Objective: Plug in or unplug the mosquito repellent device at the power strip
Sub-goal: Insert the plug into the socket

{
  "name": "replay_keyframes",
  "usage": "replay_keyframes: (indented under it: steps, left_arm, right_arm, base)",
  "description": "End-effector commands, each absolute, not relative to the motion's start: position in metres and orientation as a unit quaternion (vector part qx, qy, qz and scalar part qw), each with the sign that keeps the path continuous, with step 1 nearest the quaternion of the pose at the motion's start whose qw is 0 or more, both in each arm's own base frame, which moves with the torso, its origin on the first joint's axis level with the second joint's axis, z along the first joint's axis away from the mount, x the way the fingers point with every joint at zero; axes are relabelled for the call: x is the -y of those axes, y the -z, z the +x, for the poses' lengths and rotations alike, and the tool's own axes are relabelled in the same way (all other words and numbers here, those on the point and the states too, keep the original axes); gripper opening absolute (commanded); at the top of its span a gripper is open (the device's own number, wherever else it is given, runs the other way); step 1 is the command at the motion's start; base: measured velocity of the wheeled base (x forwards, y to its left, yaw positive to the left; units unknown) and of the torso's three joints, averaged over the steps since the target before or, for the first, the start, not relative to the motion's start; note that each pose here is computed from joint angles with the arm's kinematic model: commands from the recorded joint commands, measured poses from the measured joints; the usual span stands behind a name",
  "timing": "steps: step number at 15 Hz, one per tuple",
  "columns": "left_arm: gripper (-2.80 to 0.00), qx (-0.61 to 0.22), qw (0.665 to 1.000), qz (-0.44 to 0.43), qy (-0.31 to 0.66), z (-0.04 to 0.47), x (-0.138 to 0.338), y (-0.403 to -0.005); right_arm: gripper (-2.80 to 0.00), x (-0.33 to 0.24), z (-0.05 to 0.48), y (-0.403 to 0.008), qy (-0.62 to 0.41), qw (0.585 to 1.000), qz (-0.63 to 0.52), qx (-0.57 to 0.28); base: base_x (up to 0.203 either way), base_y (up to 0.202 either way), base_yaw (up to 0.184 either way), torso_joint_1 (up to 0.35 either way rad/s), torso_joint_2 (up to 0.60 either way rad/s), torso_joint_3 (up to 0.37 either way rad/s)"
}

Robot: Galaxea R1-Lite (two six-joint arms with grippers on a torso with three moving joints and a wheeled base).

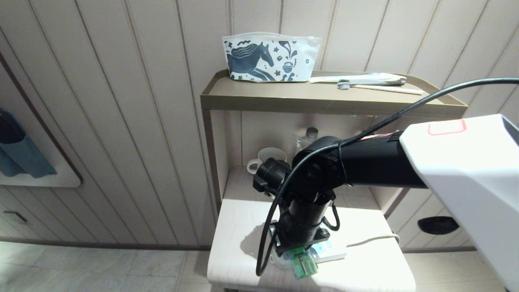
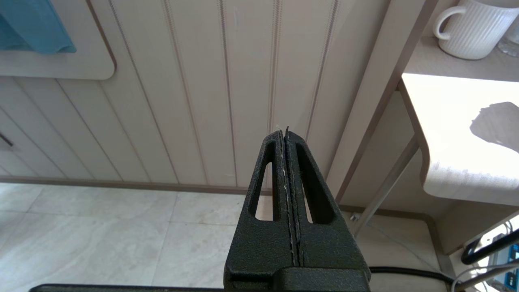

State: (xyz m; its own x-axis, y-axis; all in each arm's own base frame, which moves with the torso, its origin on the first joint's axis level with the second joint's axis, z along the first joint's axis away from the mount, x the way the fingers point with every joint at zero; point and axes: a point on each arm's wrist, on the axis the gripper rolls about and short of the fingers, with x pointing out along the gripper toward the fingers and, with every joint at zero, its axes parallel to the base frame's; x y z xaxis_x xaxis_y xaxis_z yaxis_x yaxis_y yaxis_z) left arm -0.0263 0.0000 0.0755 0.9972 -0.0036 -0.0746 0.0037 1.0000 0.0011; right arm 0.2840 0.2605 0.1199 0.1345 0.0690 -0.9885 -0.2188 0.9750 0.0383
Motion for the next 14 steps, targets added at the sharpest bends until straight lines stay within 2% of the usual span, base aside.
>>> replay_keyframes:
  steps: [1,14]
  left_arm:
    - [-2.8,-0.038,0.999,0.001,0.002,-0.026,0.0,-0.075]
    - [-2.8,-0.038,0.999,0.001,0.002,-0.026,0.0,-0.075]
  right_arm:
    - [-2.8,-0.261,0.283,-0.118,-0.094,0.748,-0.06,-0.654]
    - [-2.8,-0.266,0.294,-0.118,-0.095,0.757,-0.053,-0.644]
  base:
    - [0.0,0.0,0.0,0.0,0.0,0.0]
    - [0.0,0.0,0.0,0.0,0.0,0.0]
